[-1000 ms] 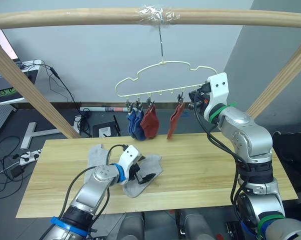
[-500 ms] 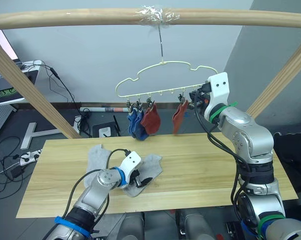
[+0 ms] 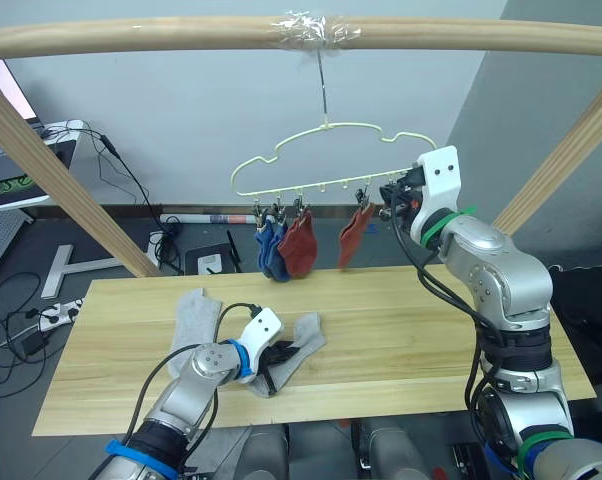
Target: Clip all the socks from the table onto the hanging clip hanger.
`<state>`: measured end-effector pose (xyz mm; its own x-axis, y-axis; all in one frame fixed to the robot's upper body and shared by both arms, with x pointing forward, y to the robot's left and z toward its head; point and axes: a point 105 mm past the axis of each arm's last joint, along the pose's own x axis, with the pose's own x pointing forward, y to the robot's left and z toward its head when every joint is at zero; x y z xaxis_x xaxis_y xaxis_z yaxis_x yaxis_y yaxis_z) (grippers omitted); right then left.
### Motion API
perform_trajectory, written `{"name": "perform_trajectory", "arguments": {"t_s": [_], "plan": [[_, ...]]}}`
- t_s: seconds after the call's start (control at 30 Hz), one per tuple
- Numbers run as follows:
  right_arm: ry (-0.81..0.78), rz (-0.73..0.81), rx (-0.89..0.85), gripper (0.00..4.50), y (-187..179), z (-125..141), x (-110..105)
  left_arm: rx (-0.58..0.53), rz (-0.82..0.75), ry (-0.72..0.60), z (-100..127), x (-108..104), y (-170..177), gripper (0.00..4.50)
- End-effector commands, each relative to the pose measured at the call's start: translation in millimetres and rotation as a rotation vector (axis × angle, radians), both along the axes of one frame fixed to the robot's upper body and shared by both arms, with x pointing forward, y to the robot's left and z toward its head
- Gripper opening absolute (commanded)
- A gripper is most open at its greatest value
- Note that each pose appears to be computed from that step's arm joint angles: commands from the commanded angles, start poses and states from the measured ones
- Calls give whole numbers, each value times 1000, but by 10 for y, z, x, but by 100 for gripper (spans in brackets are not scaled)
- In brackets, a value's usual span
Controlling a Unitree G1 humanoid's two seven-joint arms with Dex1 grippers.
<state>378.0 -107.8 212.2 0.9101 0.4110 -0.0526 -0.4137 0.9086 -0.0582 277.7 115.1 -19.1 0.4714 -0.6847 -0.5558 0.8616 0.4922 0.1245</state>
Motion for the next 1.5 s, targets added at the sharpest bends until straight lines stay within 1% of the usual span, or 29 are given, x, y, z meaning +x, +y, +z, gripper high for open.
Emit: {"name": "perform_trajectory", "arguments": {"t_s": [0.03,0.07,0.1,0.13,0.2,0.27,0.37,0.5,0.57,0.7,1.07,1.5], "plan": [[32,-31,78,0,-176,113,-1,-153,-35,-40,263,26,-233,3],[51,-29,105,0,-195,128,0,-195,-43,-51,345,41,-293,3],[82,-22,141,0,-213,143,-5,-254,-66,-69,474,50,-378,3],[135,-6,192,0,-232,150,-17,-318,-105,-96,636,50,-481,3],[240,38,270,0,-242,152,-66,-406,-165,-152,907,55,-637,3],[317,71,312,0,-245,154,-117,-456,-185,-192,1075,81,-725,3],[407,101,368,0,-259,155,-170,-513,-199,-223,1269,138,-862,3],[430,111,404,0,-272,185,-161,-555,-213,-243,1441,192,-1043,3],[432,111,403,0,-272,196,-158,-566,-214,-246,1490,213,-1115,3],[433,123,397,0,-238,205,-171,-569,-205,-247,1515,257,-1172,3],[445,119,382,0,-259,189,-196,-575,-144,-314,1606,410,-1124,3],[461,130,391,0,-227,180,-205,-601,-174,-335,1713,410,-1222,3]]}}
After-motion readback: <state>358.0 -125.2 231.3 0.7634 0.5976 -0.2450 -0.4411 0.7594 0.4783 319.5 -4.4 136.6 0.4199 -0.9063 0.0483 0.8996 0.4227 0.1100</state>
